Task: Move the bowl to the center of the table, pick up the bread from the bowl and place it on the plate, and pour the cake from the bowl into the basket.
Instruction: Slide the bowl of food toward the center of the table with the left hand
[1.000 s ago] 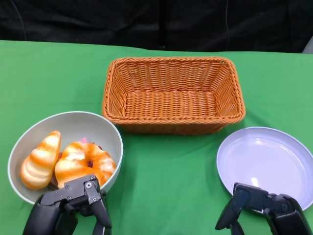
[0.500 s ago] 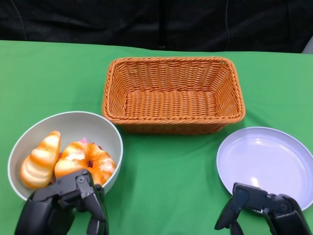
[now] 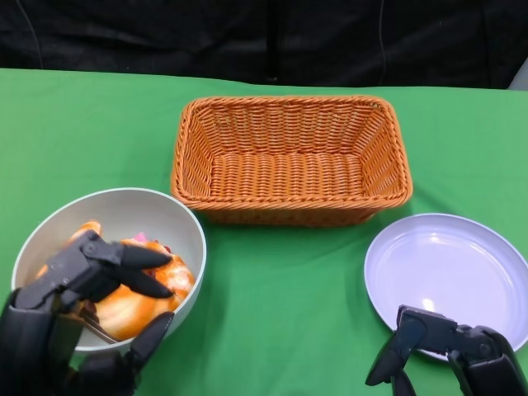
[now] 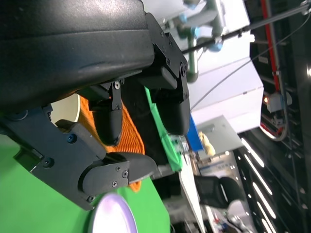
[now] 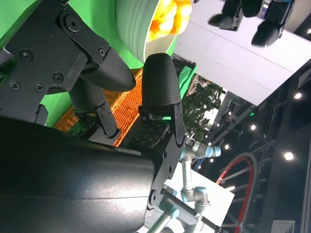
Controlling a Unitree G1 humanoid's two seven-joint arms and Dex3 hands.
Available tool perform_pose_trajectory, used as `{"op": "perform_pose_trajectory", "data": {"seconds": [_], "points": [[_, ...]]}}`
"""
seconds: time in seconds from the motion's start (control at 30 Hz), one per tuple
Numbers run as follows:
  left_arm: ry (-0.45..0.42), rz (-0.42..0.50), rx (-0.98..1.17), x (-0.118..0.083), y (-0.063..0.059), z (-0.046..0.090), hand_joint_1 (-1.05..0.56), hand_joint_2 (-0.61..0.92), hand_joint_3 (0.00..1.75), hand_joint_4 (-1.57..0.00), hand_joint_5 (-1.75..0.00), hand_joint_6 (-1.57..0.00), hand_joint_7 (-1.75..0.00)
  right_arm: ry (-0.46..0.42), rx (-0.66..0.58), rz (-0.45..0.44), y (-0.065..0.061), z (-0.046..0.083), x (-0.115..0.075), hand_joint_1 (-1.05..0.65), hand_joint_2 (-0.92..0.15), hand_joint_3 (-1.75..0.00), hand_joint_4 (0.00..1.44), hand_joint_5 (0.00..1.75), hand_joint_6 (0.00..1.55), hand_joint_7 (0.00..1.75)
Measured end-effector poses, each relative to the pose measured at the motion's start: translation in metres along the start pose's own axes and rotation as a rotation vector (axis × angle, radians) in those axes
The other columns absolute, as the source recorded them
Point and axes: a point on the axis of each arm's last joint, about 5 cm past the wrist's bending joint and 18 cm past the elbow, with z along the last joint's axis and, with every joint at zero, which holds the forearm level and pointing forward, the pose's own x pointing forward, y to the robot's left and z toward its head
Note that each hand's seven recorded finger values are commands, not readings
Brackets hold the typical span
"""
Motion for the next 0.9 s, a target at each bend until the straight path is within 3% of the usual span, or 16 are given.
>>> {"op": "perform_pose_trajectory", "data": {"seconds": [0.2, 0.37, 0.6, 0.9], "points": [[-0.024, 0.062, 0.09, 0.005, 0.013, -0.004, -0.49, 0.92, 0.24, -0.24, -0.95, -0.41, -0.5, 0.001, 0.012, -0.003, -0.001, -0.001, 0.0, -0.17, -0.2, -1.65, 0.82, 1.62, 0.85, 1.26], [-0.026, 0.127, 0.242, 0.008, 0.025, -0.007, -0.55, 0.92, 0.29, -0.03, -0.83, -0.24, -0.35, 0.004, 0.008, -0.001, -0.001, -0.001, 0.0, -0.16, -0.19, -1.68, 0.82, 1.63, 0.85, 1.27], [0.032, 0.178, 0.409, 0.009, 0.047, -0.008, -0.6, 0.92, 0.41, 0.0, -0.43, -0.15, -0.23, 0.006, 0.007, -0.001, -0.001, -0.001, 0.0, -0.17, -0.2, -1.66, 0.82, 1.61, 0.85, 1.26], [0.148, 0.221, 0.472, 0.009, 0.058, -0.018, -0.59, 0.92, 0.46, 0.0, -0.22, -0.09, -0.15, 0.003, -0.006, 0.009, -0.001, 0.0, -0.001, -0.16, -0.18, -1.68, 0.83, 1.61, 0.85, 1.27]]}}
